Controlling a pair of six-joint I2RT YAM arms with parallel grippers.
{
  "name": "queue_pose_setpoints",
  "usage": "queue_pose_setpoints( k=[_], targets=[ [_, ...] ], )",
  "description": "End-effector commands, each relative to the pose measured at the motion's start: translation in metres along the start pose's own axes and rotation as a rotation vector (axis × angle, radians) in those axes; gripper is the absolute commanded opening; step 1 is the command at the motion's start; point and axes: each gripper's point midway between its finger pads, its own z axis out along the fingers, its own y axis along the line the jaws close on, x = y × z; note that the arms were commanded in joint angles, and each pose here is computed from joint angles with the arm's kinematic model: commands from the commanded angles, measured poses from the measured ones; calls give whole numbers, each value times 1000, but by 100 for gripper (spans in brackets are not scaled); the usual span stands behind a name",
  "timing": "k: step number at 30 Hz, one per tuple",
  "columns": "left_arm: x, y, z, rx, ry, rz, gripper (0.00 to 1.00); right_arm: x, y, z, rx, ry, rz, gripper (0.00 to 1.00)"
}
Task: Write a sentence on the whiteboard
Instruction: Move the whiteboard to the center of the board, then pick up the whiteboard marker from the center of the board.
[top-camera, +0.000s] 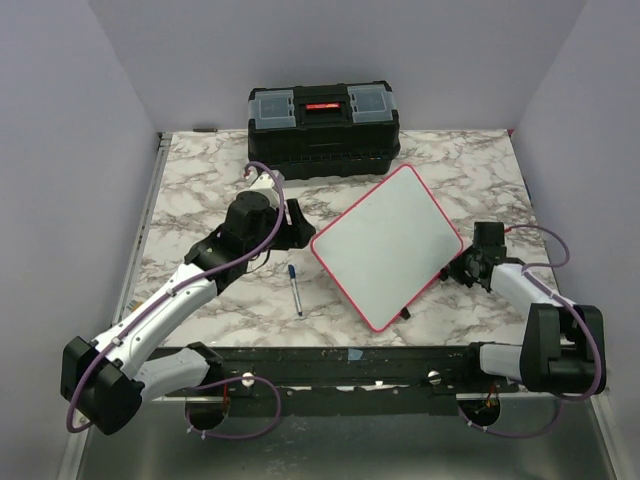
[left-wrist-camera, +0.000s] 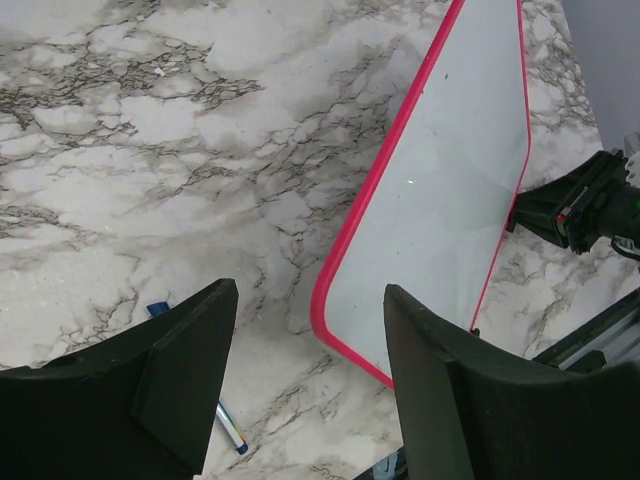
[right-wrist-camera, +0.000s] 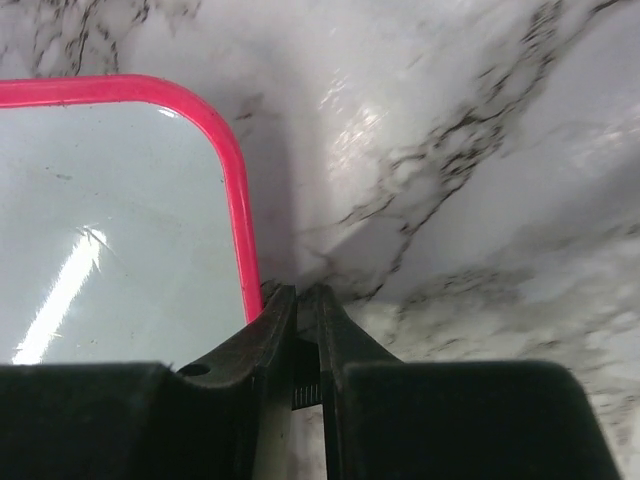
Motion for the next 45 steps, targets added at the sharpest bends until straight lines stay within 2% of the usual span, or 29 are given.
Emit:
queue_pose_setpoints(
  k=[1, 8, 14, 20, 26, 28, 32, 34, 42, 45],
  targets=[
    [-14, 4, -10, -33, -52, 32, 63, 40, 5, 3, -11, 127, 14, 17],
    [-29, 24, -37, -133, -86, 62, 68, 64, 37, 4, -43, 155, -37, 17],
    [-38, 41, -61, -203, -112, 67, 76, 81, 65, 10, -62, 171, -70, 17],
    [-32, 59, -77, -255, -108, 47, 79, 93, 87, 17, -66, 181, -106, 17],
    [-13, 74, -103, -315, -92, 19, 79, 79, 83, 16, -18, 122, -148, 19],
    [-4, 78, -112, -322, -93, -1, 79, 72, 83, 12, -4, 94, -176, 24],
    [18, 84, -122, -326, -77, -56, 78, 56, 85, 2, 12, 43, -230, 56],
    [30, 86, -123, -318, -70, -94, 77, 46, 87, -5, 19, 11, -251, 64],
    [75, 92, -103, -289, 18, -201, 68, 5, 104, -50, -15, -132, -294, 67],
    [92, 101, -91, -341, 72, -245, 67, -6, 109, -67, -38, -170, -300, 67]
  ],
)
